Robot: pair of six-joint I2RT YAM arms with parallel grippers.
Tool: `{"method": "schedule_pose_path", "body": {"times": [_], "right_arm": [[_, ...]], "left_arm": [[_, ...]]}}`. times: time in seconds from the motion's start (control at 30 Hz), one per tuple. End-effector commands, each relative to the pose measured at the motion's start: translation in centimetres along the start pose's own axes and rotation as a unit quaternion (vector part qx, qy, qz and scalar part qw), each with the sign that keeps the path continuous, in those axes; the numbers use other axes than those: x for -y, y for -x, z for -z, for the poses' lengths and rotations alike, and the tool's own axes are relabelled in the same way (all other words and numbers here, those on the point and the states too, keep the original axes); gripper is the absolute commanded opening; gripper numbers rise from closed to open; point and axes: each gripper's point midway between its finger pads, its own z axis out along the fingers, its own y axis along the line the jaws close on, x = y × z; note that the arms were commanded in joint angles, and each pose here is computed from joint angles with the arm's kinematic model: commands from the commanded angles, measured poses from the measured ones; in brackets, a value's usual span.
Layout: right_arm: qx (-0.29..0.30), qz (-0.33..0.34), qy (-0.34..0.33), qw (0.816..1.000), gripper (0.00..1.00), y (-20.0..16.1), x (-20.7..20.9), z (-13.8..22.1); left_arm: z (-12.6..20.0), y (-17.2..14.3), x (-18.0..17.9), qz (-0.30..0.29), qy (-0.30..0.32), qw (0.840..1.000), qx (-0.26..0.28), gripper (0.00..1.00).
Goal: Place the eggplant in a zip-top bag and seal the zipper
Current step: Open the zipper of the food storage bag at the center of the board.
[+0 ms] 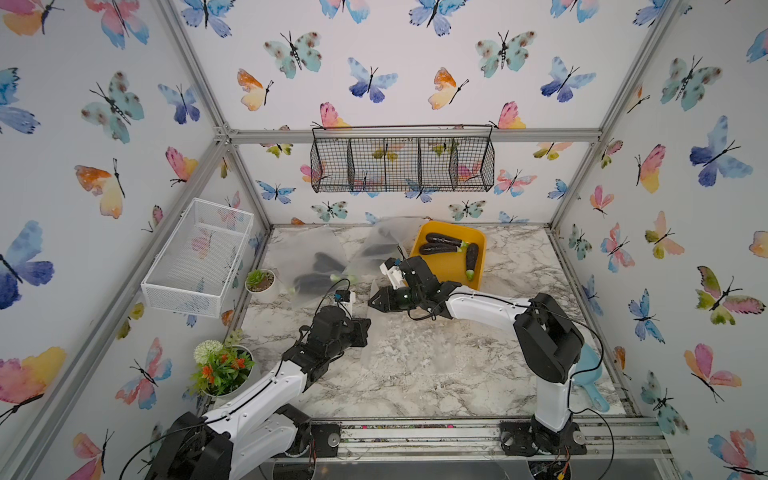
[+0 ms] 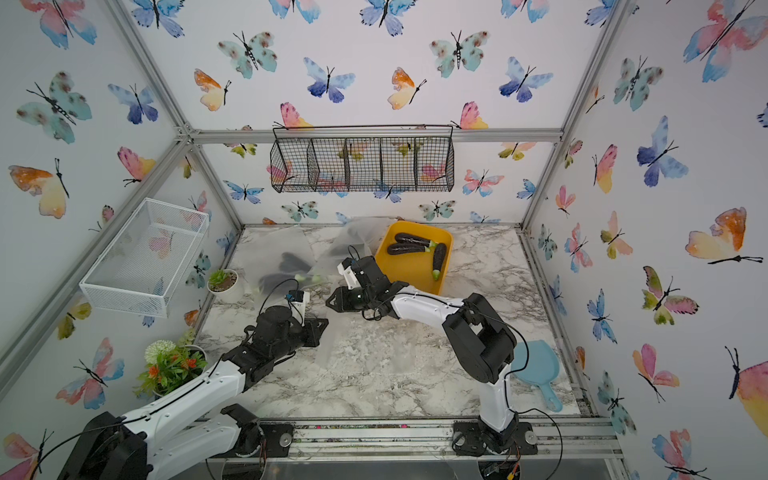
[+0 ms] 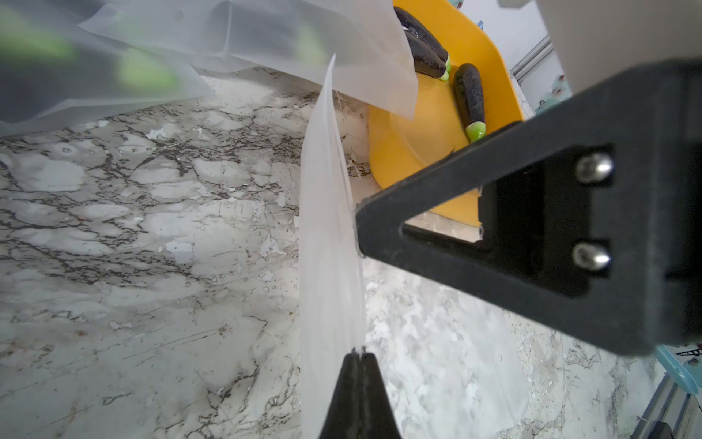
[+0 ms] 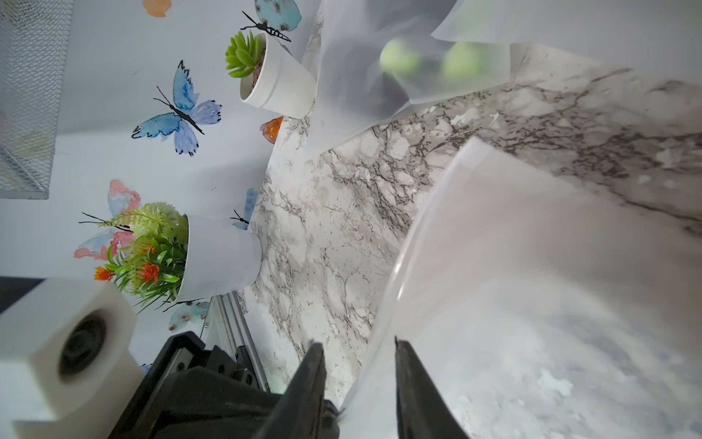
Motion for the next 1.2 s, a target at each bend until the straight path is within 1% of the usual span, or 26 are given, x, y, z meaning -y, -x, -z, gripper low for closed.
{"method": "schedule_pose_path", "body": {"times": [0.0,0.1,0.47,0.7,0.83,0.97,1.03,1.07,1.13,1.17], "right_arm": [[-0.005,-0.005,-0.009,1.000,0.32,-0.7,1.0,-0.8],[-0.004,-0.003,-0.010,1.000,0.35,-0.7,1.0,-0.7],[-0.019,-0.011,-0.029,0.999,0.26,-1.7,2.6,-1.5],[-0.026,-0.015,-0.028,0.999,0.24,-2.1,2.9,-1.9],[-0.044,-0.023,-0.031,0.998,0.23,-2.6,3.2,-2.3],[-0.059,-0.032,-0.038,0.997,0.13,-3.5,3.9,-2.6],[-0.051,-0.028,-0.037,0.998,0.06,-3.3,3.7,-2.3],[-0.041,-0.024,-0.039,0.998,0.04,-2.9,3.5,-1.9],[-0.032,-0.016,-0.037,0.999,0.04,-2.4,3.0,-1.4],[-0.033,-0.012,-0.037,0.999,0.04,-2.4,2.9,-1.3]], "left_arm": [[0.0,0.4,0.2,-0.005,0.000,1.000,0.007,0.00],[0.0,0.3,0.1,-0.005,0.001,1.000,0.005,0.00],[-0.1,0.4,0.2,-0.005,-0.002,1.000,0.007,0.00],[-0.1,0.4,0.5,-0.009,-0.010,1.000,0.004,0.00],[0.0,0.3,1.3,-0.027,-0.019,0.999,-0.001,0.00],[0.0,0.2,1.8,-0.034,-0.017,0.999,-0.003,0.00],[0.0,0.1,1.5,-0.030,-0.009,1.000,-0.003,0.00],[-0.1,0.1,0.9,-0.020,0.007,1.000,-0.003,0.01],[0.0,0.3,-0.7,0.000,0.053,0.999,0.001,0.24],[0.0,0.4,-1.3,0.005,0.071,0.997,0.001,0.28]]}}
